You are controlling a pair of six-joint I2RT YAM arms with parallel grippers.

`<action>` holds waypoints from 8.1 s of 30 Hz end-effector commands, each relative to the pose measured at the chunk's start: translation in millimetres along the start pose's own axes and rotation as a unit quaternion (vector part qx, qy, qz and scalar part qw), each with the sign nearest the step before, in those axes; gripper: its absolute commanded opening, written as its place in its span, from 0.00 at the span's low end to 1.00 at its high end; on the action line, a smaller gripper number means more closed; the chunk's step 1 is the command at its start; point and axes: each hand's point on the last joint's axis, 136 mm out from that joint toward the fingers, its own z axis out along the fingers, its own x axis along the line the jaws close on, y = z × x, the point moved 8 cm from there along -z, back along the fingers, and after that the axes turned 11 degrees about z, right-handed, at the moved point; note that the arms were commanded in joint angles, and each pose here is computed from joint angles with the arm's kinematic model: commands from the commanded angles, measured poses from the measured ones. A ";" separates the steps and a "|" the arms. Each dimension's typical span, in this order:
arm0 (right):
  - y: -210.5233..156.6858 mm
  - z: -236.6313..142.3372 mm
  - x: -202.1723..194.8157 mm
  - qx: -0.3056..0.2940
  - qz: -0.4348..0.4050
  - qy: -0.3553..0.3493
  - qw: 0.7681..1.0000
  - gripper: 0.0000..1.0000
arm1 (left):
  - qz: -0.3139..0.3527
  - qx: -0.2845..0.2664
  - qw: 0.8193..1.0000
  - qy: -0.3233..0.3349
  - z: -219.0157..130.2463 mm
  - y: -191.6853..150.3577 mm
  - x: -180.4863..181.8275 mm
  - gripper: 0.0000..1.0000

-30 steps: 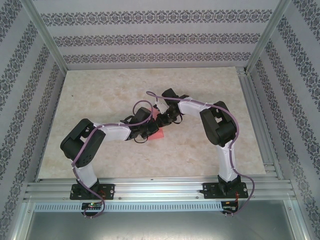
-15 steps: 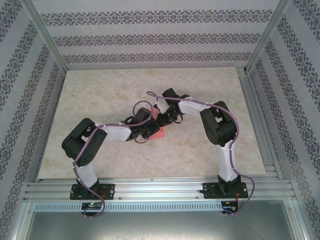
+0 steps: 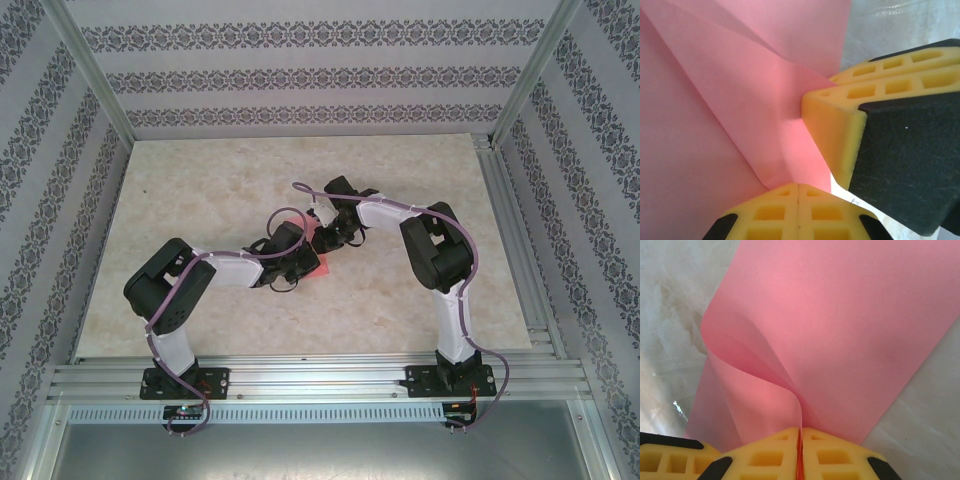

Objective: Fold a paper plane with a square sheet of paper (pick it up from the middle)
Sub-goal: Fold the triangle a second time at the center of the table.

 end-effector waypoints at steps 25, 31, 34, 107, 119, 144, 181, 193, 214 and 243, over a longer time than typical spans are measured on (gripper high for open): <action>-5.3 16.5 -8.3 0.021 0.001 -0.017 1.000 0.11 | 0.024 -0.005 0.999 -0.035 -4.4 -0.1 -28.2 0.00; -6.0 16.6 -8.6 0.022 0.002 -0.018 1.000 0.11 | 0.012 0.010 1.000 -0.017 9.1 -8.2 -15.2 0.00; -5.8 16.3 -8.6 0.022 0.001 -0.019 1.000 0.11 | 0.013 0.017 1.000 -0.004 14.8 -11.9 -9.3 0.00; -7.2 17.4 -11.8 0.027 0.002 -0.032 0.999 0.10 | 0.046 0.052 0.998 0.000 34.9 -31.0 -19.5 0.00; -6.3 17.2 -11.5 0.026 0.002 -0.032 0.999 0.11 | 0.056 0.051 0.997 -0.033 30.3 -30.6 -35.4 0.01; -4.8 15.0 -10.7 0.023 0.001 -0.036 0.999 0.11 | 0.082 -0.056 0.995 0.017 -48.9 -10.9 -34.4 0.01; -6.7 15.1 -11.4 0.027 0.003 -0.033 0.999 0.11 | -0.034 -0.033 0.998 0.038 3.1 25.4 10.6 0.00; -7.1 15.5 -12.4 0.028 0.003 -0.036 0.999 0.11 | -0.029 -0.034 0.998 0.038 0.8 27.6 7.5 0.00; -7.6 16.3 -13.1 0.029 0.002 -0.038 0.999 0.11 | -0.023 -0.031 0.997 0.061 5.1 34.7 29.4 0.00; -8.3 17.1 -12.2 0.032 0.001 -0.039 0.999 0.10 | 0.007 -0.041 0.998 0.041 -11.7 55.2 24.2 0.03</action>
